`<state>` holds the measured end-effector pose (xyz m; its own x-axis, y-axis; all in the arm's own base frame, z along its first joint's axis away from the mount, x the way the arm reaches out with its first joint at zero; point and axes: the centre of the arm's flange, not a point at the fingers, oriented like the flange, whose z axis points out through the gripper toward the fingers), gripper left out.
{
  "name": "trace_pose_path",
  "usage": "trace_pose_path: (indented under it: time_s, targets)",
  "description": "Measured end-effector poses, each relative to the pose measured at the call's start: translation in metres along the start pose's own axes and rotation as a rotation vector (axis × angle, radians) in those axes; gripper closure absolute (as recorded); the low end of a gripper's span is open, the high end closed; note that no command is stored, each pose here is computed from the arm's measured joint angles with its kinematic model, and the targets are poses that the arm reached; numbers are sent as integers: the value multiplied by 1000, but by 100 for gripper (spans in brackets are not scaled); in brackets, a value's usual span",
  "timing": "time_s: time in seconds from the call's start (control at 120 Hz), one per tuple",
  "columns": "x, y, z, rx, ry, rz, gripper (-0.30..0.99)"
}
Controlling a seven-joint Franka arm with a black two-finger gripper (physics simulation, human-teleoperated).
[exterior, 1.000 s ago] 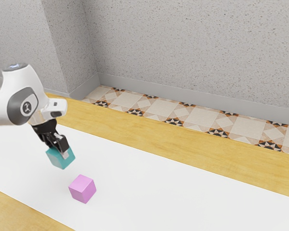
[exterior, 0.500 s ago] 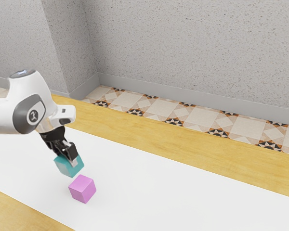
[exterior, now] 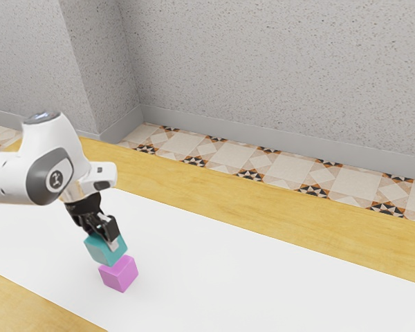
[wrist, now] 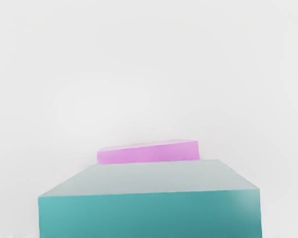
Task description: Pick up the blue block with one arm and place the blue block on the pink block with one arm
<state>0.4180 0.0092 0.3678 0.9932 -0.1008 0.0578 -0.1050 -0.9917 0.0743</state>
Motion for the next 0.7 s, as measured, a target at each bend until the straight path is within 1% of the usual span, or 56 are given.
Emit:
trace_pose_path:
  time_s: [0.308, 0.7]
  targets:
    - [-1, 5, 7, 5, -3, -24, 35]
    - [2, 2, 14, -3, -9, -57, 35]
